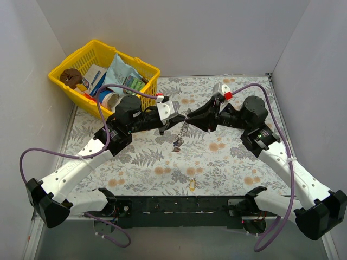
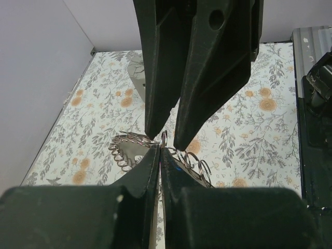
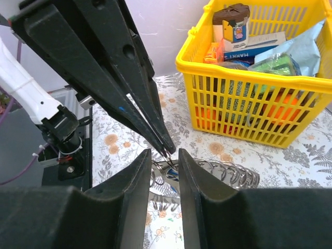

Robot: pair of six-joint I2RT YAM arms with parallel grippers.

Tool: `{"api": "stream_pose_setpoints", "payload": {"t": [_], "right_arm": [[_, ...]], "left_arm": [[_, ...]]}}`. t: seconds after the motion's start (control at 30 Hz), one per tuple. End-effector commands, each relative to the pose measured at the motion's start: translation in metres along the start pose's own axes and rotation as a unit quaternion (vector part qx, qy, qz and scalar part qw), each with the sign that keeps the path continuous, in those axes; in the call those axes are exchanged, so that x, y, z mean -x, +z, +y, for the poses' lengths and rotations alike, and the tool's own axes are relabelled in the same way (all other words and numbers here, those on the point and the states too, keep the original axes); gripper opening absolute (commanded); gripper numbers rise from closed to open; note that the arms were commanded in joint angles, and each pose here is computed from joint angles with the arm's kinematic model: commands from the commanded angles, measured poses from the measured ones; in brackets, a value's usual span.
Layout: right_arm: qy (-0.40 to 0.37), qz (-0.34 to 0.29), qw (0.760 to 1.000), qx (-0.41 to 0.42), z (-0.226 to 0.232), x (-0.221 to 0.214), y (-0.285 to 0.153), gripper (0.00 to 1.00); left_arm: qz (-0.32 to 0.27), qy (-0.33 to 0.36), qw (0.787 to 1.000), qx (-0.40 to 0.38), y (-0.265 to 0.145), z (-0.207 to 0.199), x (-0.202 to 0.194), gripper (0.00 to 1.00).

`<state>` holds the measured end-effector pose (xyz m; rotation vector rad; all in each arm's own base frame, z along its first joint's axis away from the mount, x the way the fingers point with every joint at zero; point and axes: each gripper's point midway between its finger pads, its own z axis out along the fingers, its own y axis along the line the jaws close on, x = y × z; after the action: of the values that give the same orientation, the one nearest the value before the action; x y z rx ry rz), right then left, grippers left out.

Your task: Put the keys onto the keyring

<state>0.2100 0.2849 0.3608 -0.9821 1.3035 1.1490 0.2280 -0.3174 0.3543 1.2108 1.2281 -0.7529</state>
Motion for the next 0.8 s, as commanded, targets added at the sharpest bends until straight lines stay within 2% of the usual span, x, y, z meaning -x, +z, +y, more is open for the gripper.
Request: {"api": "stream_pose_setpoints", "payload": {"t": [0.0, 0.13, 0.23, 0.27, 0.47, 0.5, 0.6, 0.7, 0.77], "right_arm": [[-0.025, -0.004, 0.999, -0.022, -0.005, 0.002, -0.004, 0.35], [-0.026, 0.003, 0.999, -0.031, -0.01, 0.0, -0.003, 0.33], [-0.021, 0.009, 0.999, -0.025, -0.01, -0.002, -0.001, 0.17], [-0.02, 0.01, 0.999, -0.025, -0.01, -0.001, 0.0, 0.03], [-0.021, -0.002, 1.0, -0.023, -0.009, 0.005, 0.001, 0.01], [-0.023, -0.004, 0.999, -0.023, -0.008, 0.005, -0.001, 0.01], [-0.037, -0.024, 0.999, -0.022, -0.003, 0.014, -0.004, 0.01], [-0.048, -0.044, 0.998, -0.021, 0.002, 0.02, -0.008, 0.01], [-0.059, -0.059, 0.996, -0.008, 0.008, 0.02, -0.01, 0.01]], "left_arm": [[-0.04, 0.031, 0.999, -0.003, -0.006, 0.0, 0.033, 0.0], [-0.041, 0.029, 0.999, -0.012, -0.005, -0.003, 0.032, 0.0], [-0.043, 0.028, 0.998, -0.02, -0.004, -0.005, 0.033, 0.0], [-0.046, 0.029, 0.998, -0.021, -0.004, -0.005, 0.035, 0.0], [-0.046, 0.024, 0.998, -0.022, -0.003, -0.006, 0.034, 0.0], [-0.043, 0.02, 0.999, -0.019, -0.003, -0.005, 0.031, 0.1], [-0.046, 0.016, 0.999, 0.001, -0.006, 0.0, 0.032, 0.22], [-0.039, -0.006, 0.999, 0.035, -0.008, 0.012, 0.03, 0.3], [-0.041, -0.03, 0.998, 0.029, -0.009, 0.013, 0.033, 0.34]]}}
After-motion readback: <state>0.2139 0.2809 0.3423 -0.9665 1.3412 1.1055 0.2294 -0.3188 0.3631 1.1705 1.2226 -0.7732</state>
